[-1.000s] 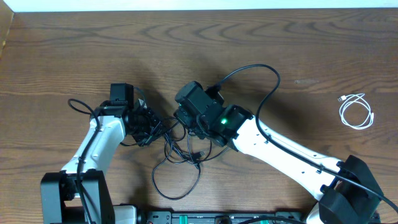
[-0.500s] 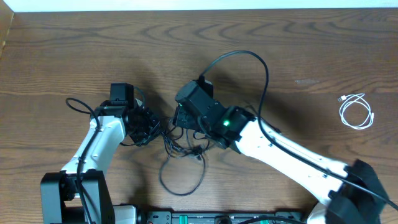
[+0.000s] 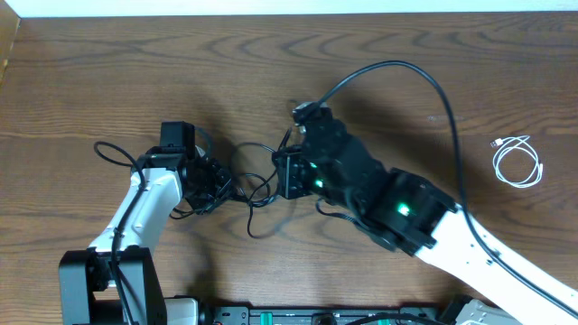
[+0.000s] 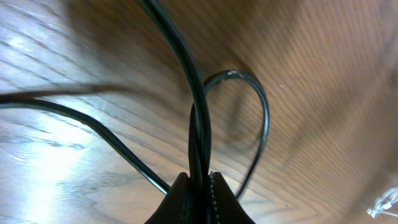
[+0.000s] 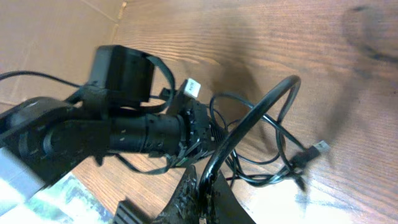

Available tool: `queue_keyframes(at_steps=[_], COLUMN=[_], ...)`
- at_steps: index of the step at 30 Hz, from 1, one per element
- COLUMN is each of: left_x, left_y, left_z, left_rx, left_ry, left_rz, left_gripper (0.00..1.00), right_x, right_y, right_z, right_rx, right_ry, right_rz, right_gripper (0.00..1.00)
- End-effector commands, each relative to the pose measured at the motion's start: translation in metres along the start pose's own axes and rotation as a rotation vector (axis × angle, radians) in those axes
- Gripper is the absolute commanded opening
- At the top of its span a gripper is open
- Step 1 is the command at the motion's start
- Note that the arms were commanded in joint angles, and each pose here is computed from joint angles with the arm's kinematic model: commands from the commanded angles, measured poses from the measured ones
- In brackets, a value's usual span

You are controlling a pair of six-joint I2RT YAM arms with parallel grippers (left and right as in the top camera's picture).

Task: Untangle cables

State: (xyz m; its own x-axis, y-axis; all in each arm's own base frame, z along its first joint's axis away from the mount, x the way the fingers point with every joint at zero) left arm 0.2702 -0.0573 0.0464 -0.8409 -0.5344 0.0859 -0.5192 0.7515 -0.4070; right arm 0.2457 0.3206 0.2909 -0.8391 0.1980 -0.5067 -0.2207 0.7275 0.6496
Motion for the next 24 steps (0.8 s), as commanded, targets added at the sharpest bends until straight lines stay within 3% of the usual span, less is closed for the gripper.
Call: queue_keyframes(at_steps=[1,6,14,24], left_x=[-0.014,-0.017,-0.018,-0.014], left_y=[0.02,0.045,0.047,0.04], left_z=[-0.006,-0.011,-0.012,-0.01], left_rx=[-0.131,-0.262,-0.277,-0.237], left_ry=[-0.085,-0.145,-0.152,-0.122], left_rz=[-0.005,-0.14,-0.145,-0.136], left_gripper=[0.07,0.08,0.08,0.08], right_x=[-0.018,-0.03,-0.047,-0.005], right_y=[0.015,0.023,0.011,-0.038], right_z=[-0.037,-0.076,-0.137,-0.115], right_rx=[-0.063,-0.114,-0.084,0.128], right_ry=[-0.091,-0.174,-0.334,-0.121], right_rz=[-0.064,-0.098,-0.104,-0.13], right_gripper=[0.01,0.01,0.01,0.01])
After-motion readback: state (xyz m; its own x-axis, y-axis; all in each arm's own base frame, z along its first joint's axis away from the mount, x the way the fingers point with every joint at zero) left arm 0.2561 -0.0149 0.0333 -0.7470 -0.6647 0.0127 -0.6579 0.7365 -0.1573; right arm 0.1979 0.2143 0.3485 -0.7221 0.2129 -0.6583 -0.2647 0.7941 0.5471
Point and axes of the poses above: each gripper's point midway between its finger pads, its own z axis out along the fingers, its own y axis along the line the jaws close on, x = y × z, the point moved 1 cm from there along -z, back along the fingers, and after that the axes turned 7 degrees about z, right-handed, at the moved point
